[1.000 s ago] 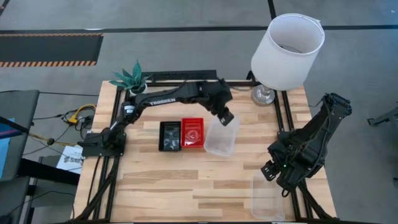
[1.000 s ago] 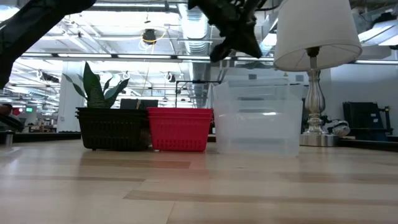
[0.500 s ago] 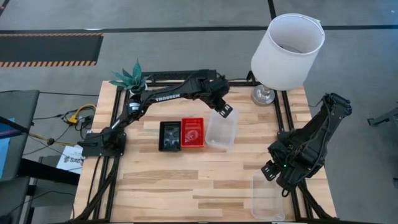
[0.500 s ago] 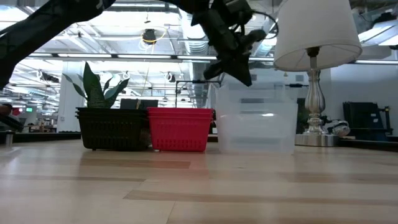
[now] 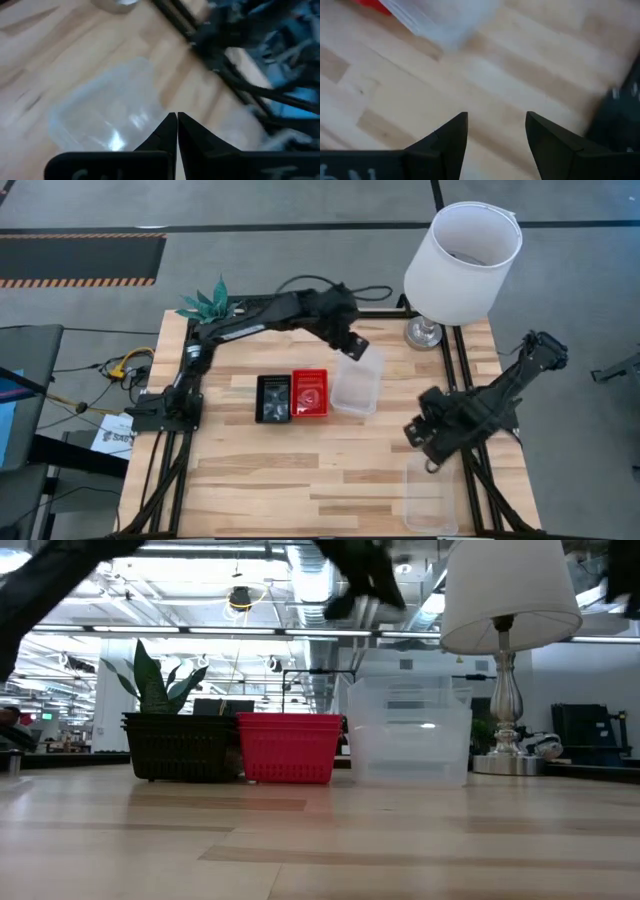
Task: Stack baskets by color
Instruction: Stack the left transparent bin on top of the top transparent bin
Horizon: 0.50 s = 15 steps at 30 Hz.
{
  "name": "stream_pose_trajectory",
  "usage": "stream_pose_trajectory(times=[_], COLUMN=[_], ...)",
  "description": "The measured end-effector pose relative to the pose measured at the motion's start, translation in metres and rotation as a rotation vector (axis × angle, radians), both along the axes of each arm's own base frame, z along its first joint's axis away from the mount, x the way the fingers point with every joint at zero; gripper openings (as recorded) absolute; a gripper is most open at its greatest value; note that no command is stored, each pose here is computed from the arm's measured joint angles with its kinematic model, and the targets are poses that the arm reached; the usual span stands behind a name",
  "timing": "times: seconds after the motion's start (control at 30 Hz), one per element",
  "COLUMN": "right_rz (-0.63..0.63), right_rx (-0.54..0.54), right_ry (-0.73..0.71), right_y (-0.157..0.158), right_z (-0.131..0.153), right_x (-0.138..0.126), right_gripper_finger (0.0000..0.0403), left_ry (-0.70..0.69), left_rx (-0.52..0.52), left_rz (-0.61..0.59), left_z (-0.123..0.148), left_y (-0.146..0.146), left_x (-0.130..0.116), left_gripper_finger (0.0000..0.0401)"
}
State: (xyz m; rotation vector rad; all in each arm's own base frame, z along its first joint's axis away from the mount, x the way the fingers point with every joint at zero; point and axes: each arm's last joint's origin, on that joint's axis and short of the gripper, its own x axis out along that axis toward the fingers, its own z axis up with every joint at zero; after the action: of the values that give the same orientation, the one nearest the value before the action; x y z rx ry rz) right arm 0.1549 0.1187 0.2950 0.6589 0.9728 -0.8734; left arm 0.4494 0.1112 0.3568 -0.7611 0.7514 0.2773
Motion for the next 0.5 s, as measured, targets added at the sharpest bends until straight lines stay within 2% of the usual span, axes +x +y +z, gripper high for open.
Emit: stream_pose_trajectory(times=[0.07, 0.17, 0.27, 0.37, 0.5], right_rz=[0.093, 0.450, 0.691, 0.826, 0.934], right_rx=[-0.050, -0.202, -0.306, -0.345, -0.325], right_ry=[-0.007, -0.008, -0.013, 0.005, 0.043], right_y=[-0.007, -0.011, -0.017, -0.028, -0.041], right_z=[0.001, 0.003, 0.007, 0.008, 0.000], right_x=[0.011, 0.031, 0.049, 0.065, 0.084], right_gripper_finger=[0.0221, 0.0220, 0.0216, 0.0215, 0.0228], left_ry=[0.006, -0.002, -0.050, -0.095, -0.160], left_rx=[0.001, 0.064, 0.141, 0.198, 0.262], left_rz=[-0.010, -0.012, 0.004, 0.008, 0.011], left_z=[0.023, 0.056, 0.090, 0.113, 0.137], left_y=[-0.011, -0.032, -0.056, -0.078, -0.104], left_x=[-0.019, -0.049, -0.079, -0.104, -0.133], left_gripper_finger=[0.0000, 0.0000, 0.0000, 0.0000, 0.0000])
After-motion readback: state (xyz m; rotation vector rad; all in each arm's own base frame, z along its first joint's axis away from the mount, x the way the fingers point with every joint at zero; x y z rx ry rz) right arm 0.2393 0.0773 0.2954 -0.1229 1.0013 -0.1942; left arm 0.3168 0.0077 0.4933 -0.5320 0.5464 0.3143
